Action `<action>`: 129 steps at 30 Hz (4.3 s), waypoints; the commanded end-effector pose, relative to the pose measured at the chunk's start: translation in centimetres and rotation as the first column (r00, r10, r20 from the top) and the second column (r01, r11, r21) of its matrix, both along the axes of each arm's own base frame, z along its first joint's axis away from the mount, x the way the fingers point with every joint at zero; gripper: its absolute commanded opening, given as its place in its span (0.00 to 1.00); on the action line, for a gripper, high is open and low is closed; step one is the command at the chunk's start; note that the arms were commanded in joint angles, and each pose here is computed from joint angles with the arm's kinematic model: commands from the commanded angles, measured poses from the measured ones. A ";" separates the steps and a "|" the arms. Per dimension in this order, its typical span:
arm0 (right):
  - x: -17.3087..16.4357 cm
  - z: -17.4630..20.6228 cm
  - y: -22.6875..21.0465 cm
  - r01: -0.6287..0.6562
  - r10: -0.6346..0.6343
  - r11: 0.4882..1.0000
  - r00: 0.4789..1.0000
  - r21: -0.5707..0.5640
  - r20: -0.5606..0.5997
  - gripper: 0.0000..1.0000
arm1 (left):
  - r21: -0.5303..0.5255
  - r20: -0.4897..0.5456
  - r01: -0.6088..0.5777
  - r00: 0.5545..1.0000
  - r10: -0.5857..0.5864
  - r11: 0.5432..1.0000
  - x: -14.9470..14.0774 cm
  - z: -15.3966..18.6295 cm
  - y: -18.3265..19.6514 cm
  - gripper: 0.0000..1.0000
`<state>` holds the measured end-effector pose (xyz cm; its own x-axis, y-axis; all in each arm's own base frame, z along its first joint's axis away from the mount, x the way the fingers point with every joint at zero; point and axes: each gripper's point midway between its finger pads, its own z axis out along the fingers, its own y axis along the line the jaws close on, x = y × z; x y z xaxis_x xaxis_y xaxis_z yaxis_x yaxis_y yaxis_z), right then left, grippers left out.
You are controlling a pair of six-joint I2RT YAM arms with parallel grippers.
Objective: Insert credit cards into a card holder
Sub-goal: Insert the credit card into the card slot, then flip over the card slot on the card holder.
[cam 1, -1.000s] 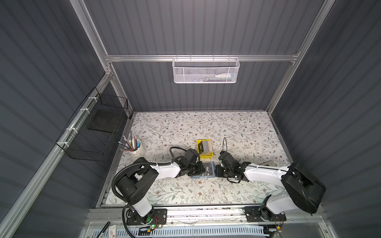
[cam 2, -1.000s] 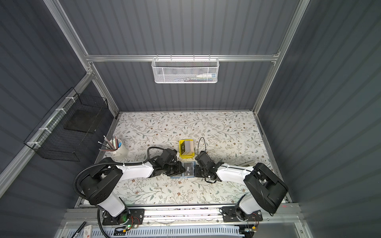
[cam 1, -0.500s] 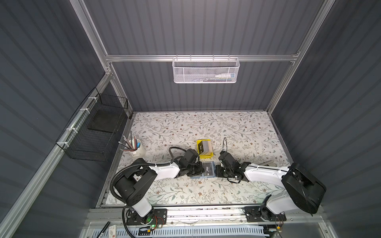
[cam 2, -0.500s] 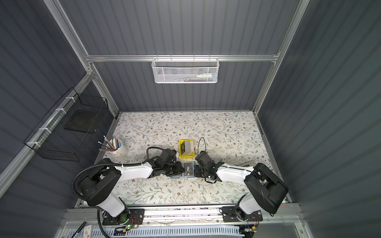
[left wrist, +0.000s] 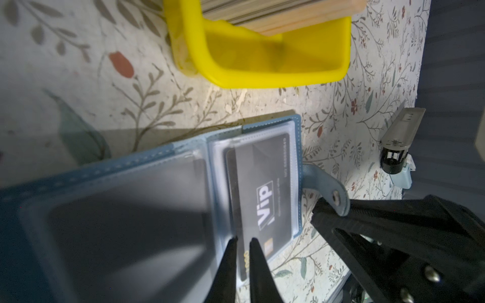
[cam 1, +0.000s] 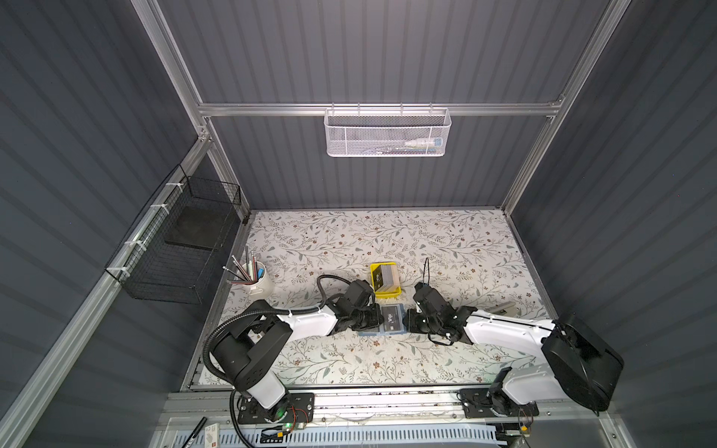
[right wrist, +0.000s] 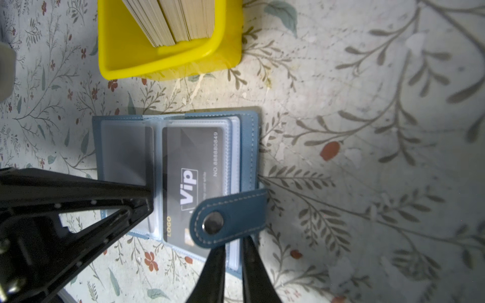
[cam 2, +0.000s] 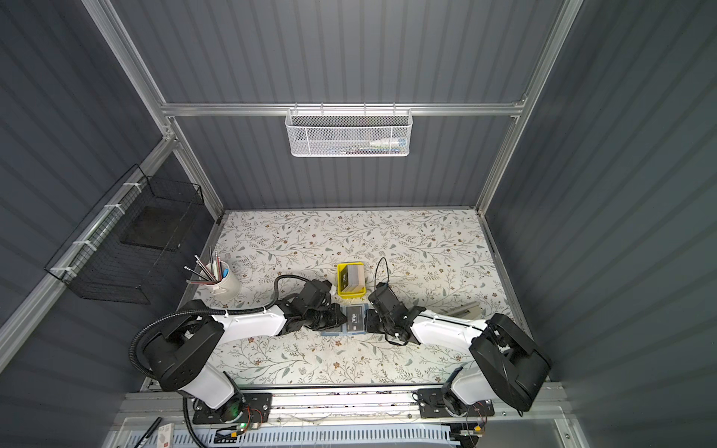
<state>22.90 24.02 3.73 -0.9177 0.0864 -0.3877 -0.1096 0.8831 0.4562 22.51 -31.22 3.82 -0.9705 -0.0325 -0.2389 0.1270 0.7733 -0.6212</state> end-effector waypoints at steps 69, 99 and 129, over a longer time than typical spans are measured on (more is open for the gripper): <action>0.3 -1.3 -0.1 0.018 -0.017 0.999 0.999 0.036 -0.034 0.17 | 0.068 0.052 0.020 0.998 -0.024 0.997 1.0 -1.2 -0.6 0.13; 0.3 -0.7 0.8 -0.002 0.006 0.992 0.999 0.127 -0.034 0.20 | 0.141 -0.020 0.013 1.000 -0.011 0.990 -0.5 -4.0 0.8 0.10; 1.1 1.8 2.2 -0.046 0.040 0.986 0.998 0.163 0.037 0.23 | 0.092 0.082 -0.033 0.996 0.026 0.995 0.8 2.2 1.1 0.19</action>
<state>23.53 25.96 4.62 -0.9187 0.1191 -0.3766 -0.1444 0.7861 0.6010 22.96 -30.80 4.41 -0.9562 -0.0374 -0.2905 0.1395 0.8138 -0.5642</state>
